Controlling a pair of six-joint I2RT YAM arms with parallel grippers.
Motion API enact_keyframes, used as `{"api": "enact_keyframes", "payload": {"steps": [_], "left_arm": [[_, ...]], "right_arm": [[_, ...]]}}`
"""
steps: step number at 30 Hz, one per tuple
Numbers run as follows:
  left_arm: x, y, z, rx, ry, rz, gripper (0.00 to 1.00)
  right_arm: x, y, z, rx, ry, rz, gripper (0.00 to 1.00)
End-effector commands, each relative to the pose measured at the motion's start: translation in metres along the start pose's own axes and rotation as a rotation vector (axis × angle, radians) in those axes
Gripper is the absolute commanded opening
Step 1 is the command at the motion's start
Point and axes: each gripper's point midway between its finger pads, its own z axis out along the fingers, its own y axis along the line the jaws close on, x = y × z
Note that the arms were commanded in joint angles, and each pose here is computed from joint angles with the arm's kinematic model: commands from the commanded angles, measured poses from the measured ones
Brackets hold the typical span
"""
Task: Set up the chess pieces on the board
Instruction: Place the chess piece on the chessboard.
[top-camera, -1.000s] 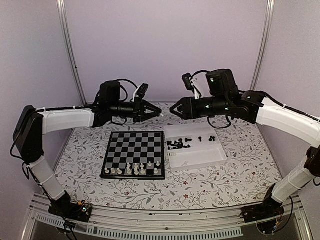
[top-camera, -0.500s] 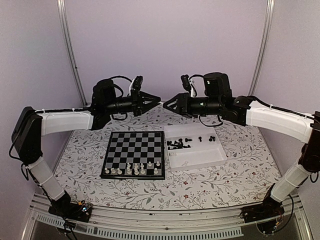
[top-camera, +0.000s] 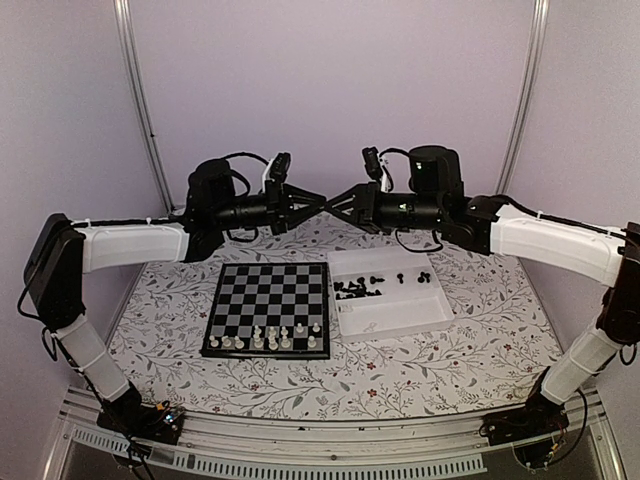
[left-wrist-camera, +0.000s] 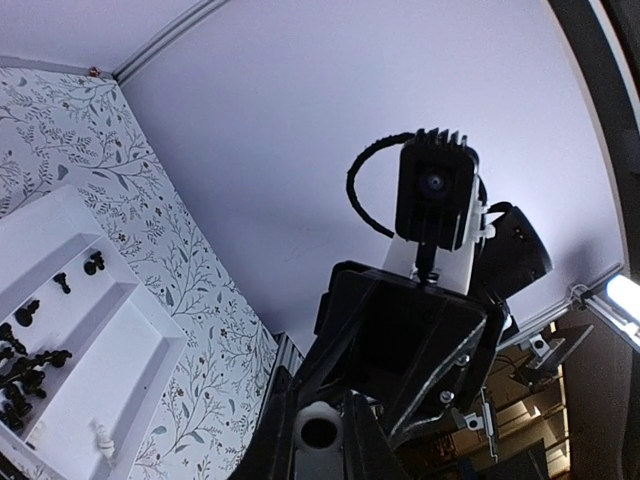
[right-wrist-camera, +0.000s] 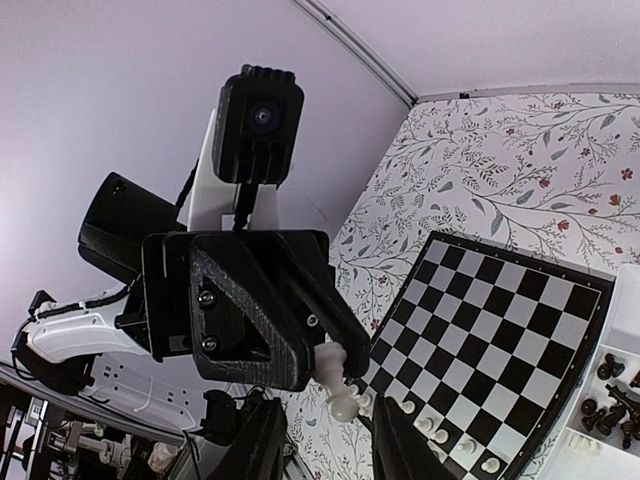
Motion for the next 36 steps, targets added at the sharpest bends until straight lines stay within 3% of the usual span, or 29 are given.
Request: {"api": "enact_keyframes", "payload": {"steps": [1,16,32,36], "left_arm": [[0.003,-0.01,0.005,0.029,0.009,0.016,0.09],[0.009,-0.008,0.01,0.036,0.034,-0.001,0.09],[0.015,-0.007,0.017,0.042,0.066,-0.012,0.09],[0.014,-0.001,0.016,0.008,0.066,-0.021,0.18]], "right_arm": [[0.005,-0.002,0.006,-0.023,0.003,0.016,0.3],[0.002,-0.004,0.002,-0.012,-0.03,0.015,0.15],[-0.005,-0.005,0.005,-0.001,-0.052,-0.002,0.12],[-0.006,-0.004,0.003,0.01,-0.054,-0.024,0.06]]}}
